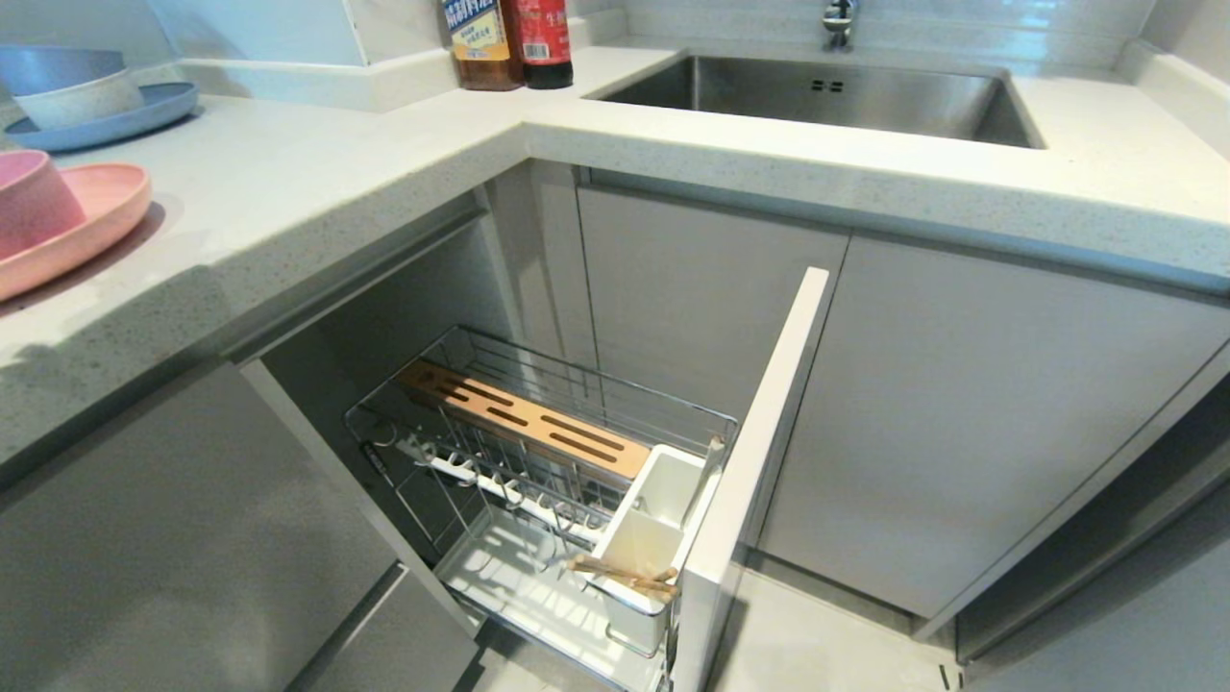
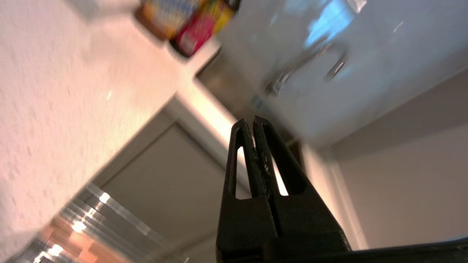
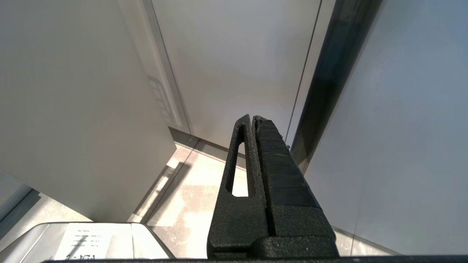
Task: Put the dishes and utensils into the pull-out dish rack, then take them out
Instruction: Take the chopsticks out of the cupboard
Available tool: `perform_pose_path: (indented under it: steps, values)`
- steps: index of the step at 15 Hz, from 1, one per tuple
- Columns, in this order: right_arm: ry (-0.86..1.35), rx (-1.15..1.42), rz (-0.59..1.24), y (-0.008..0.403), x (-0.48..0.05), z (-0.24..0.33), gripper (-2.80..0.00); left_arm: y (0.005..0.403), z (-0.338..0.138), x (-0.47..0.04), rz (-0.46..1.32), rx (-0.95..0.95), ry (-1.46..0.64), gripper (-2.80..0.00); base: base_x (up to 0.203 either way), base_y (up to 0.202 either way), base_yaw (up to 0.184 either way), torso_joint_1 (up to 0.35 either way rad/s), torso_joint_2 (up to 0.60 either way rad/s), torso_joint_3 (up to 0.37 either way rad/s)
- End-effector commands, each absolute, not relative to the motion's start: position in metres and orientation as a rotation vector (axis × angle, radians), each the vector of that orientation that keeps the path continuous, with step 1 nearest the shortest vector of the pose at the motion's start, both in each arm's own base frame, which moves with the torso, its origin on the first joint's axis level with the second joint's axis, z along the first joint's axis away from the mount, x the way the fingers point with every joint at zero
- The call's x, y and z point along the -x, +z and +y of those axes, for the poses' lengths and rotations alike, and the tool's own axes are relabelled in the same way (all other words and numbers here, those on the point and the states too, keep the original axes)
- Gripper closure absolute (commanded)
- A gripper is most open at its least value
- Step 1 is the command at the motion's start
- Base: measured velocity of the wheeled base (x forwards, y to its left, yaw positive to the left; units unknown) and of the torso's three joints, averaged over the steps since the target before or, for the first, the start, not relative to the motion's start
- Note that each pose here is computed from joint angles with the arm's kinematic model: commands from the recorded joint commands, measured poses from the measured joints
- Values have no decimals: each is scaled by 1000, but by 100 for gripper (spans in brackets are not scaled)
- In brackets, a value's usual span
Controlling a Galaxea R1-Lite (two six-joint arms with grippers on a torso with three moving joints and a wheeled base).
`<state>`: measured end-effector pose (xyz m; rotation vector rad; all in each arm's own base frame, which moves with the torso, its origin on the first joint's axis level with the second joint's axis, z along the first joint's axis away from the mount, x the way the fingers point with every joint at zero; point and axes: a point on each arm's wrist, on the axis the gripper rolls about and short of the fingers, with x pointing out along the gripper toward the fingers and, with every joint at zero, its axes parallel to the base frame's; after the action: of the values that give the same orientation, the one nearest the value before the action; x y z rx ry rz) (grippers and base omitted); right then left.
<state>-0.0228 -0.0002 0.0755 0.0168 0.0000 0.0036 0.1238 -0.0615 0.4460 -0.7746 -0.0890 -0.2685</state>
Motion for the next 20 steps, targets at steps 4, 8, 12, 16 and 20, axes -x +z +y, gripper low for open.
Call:
perform_pose_path:
  steps: [4, 8, 12, 16, 20]
  values:
    - [3, -17, 2, 75, 23, 0, 0, 408, -101, -167, 84, 600, -254, 0, 0, 0, 0, 0, 0, 0]
    - [5, -17, 2, 75, 23, 0, 0, 395, -109, -171, 140, 515, -259, 0, 0, 0, 0, 0, 0, 0]
    - [5, -17, 2, 75, 23, 0, 0, 387, -113, -177, 193, 459, -247, 0, 0, 0, 0, 0, 0, 0]
    - [4, -17, 2, 75, 23, 0, 0, 378, -116, -181, 245, 389, -240, 0, 0, 0, 0, 0, 0, 0]
    - [4, -17, 2, 75, 23, 0, 0, 367, -122, -183, 321, 316, -242, 0, 0, 0, 0, 0, 0, 0]
